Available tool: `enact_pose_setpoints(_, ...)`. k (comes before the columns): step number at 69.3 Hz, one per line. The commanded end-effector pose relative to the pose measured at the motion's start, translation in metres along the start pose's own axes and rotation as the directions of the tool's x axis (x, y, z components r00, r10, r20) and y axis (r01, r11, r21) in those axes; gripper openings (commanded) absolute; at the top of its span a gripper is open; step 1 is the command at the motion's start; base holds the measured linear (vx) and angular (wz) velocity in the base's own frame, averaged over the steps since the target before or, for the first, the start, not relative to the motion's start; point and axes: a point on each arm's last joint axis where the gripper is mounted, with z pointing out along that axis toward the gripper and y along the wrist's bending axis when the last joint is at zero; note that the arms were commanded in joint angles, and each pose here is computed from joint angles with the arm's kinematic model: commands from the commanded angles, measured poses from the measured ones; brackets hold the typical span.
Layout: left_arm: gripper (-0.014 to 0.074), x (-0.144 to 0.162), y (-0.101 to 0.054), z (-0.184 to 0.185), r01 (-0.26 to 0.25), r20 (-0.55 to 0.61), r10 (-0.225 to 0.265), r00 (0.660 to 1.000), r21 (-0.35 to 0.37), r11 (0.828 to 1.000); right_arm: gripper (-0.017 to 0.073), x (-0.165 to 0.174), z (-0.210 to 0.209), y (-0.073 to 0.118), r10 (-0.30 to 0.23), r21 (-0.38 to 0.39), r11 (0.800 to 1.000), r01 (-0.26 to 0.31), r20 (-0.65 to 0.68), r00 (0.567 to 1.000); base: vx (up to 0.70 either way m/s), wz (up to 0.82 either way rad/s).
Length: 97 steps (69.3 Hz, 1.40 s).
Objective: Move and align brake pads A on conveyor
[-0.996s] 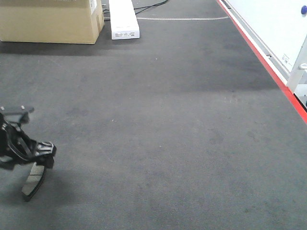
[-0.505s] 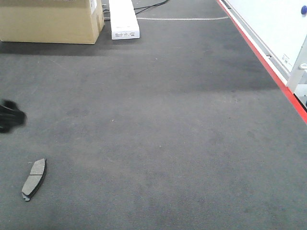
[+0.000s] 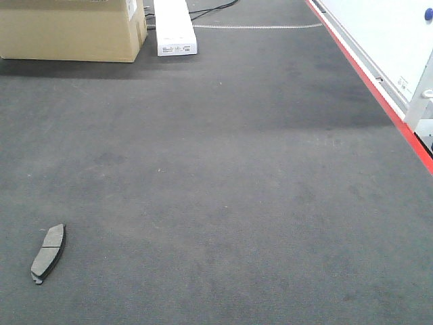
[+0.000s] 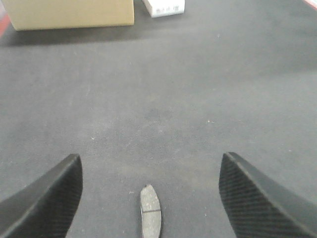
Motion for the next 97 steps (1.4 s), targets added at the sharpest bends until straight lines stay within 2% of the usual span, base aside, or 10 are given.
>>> enact_pose_setpoints(1,0.0535,-0.003,-0.001,-0.011,0.004,0.095,-0.005,0.995,0.007,1.000,-0.0006,-0.014,-0.006,-0.001,-0.009,0.011,1.000,0.008,0.110,0.994,0.00,0.00)
enact_pose_setpoints(73,0.0535,0.001,-0.002,-0.018,0.003,0.111,-0.003,0.994,0.007,1.000,-0.0006,-0.017,-0.004,-0.001,0.002,0.008,1.000,-0.003,0.132,0.991,0.00,0.00)
enact_pose_setpoints(86,0.0535,0.001,-0.002,-0.018,0.003,0.111,-0.003,0.994,0.007,1.000,-0.0003,-0.029,0.027,-0.011,0.033,0.060,0.997,-0.039,0.092,0.995,0.00,0.00)
enact_pose_setpoints(97,0.0535,0.001,-0.002,-0.018,0.003,0.111,-0.003,0.994,0.007,1.000,-0.0003,-0.030,0.087,-0.025,0.041,0.126,0.992,-0.028,-0.103,0.994,0.00,0.00)
